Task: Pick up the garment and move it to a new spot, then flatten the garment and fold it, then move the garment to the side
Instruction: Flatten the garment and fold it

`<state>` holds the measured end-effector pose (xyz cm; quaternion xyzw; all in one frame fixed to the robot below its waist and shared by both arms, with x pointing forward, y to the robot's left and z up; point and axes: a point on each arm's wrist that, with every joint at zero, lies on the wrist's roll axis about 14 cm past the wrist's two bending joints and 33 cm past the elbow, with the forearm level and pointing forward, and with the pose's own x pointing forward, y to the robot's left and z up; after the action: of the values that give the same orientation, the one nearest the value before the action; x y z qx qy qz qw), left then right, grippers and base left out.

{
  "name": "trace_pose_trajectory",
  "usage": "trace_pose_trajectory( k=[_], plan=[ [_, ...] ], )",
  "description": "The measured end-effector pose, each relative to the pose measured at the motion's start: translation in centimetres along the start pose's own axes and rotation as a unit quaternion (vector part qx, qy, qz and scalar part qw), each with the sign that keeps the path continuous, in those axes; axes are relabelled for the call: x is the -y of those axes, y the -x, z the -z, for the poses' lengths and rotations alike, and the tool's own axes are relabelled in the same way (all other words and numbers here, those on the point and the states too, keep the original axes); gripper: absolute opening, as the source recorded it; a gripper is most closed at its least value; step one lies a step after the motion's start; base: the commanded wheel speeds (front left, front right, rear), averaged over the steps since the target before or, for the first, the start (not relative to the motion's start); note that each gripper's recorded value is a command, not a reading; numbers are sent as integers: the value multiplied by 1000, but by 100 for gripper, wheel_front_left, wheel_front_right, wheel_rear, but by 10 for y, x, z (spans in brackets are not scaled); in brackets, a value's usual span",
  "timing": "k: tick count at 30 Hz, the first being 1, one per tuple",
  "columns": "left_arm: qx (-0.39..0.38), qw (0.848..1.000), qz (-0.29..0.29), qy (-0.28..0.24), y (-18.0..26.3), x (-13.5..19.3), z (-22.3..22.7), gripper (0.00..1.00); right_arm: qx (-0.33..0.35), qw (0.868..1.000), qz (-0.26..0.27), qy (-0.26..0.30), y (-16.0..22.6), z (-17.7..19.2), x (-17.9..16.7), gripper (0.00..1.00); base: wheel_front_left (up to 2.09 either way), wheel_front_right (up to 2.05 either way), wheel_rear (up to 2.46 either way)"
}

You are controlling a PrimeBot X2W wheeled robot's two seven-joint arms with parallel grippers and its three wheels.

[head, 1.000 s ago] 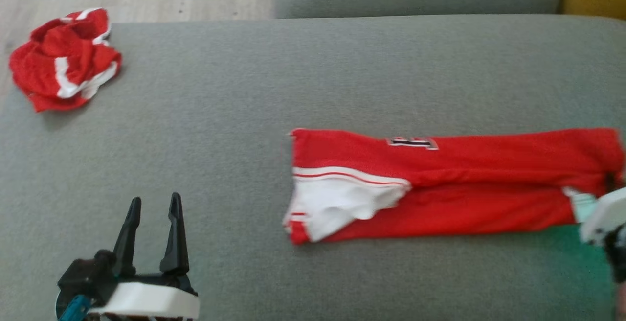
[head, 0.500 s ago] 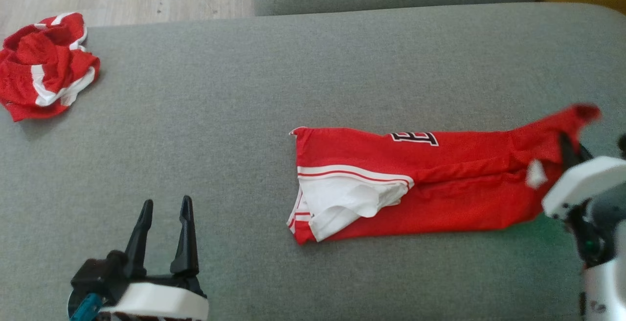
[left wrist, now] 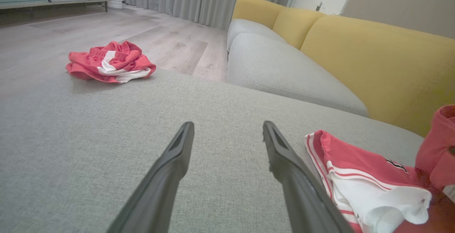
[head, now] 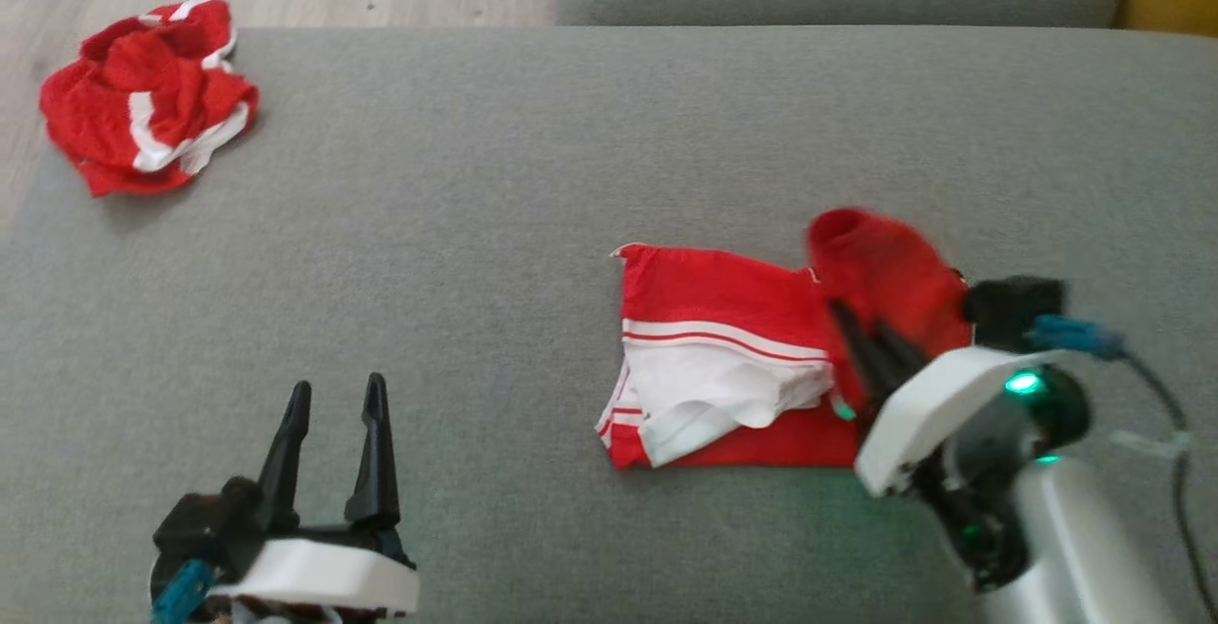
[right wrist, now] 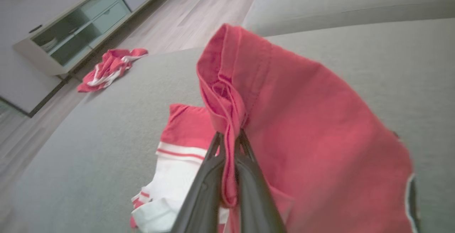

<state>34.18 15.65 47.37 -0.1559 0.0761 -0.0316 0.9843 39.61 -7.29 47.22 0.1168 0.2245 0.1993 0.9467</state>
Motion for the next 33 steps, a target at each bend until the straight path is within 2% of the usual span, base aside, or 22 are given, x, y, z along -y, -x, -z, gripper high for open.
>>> trace_pose_trajectory(
  k=[8, 15, 16, 17, 18, 23, 26, 29, 33],
  plan=[
    [10, 1000, -15, 8, -1, -7, -4, 100, -49, 994, -99, -5, -27, 34, -61, 0, 0, 0, 0],
    [8, 1000, -26, 14, 1, -12, -1, 100, -70, 987, -143, -3, -43, 46, -89, 0, 0, 0, 0],
    [8, 1000, -27, 13, 2, -12, -1, 100, -77, 986, -146, -2, -44, 50, -91, 22, 0, 0, 0],
    [8, 1000, -28, 11, 2, -13, 0, 100, -79, 986, -149, -4, -44, 52, -93, 95, 0, 0, 0],
    [8, 999, -29, 11, 2, -13, 0, 100, -77, 985, -153, -8, -45, 52, -95, 100, 0, 0, 0],
    [9, 1000, -28, 11, 2, -12, 0, 100, -64, 983, -167, -27, -43, 50, -104, 100, 0, 0, 0],
    [12, 1000, -19, 11, 2, -8, -2, 100, -19, 986, -166, -29, -42, 24, -103, 100, 0, 0, 0],
    [15, 1000, -11, 10, 2, -3, -4, 100, 27, 990, -138, -23, -40, 0, -86, 100, 0, 0, 0],
    [16, 1000, 7, 9, 2, 7, -3, 100, 95, 993, -75, 12, -31, -35, -48, 100, 0, 0, 0]
  ],
)
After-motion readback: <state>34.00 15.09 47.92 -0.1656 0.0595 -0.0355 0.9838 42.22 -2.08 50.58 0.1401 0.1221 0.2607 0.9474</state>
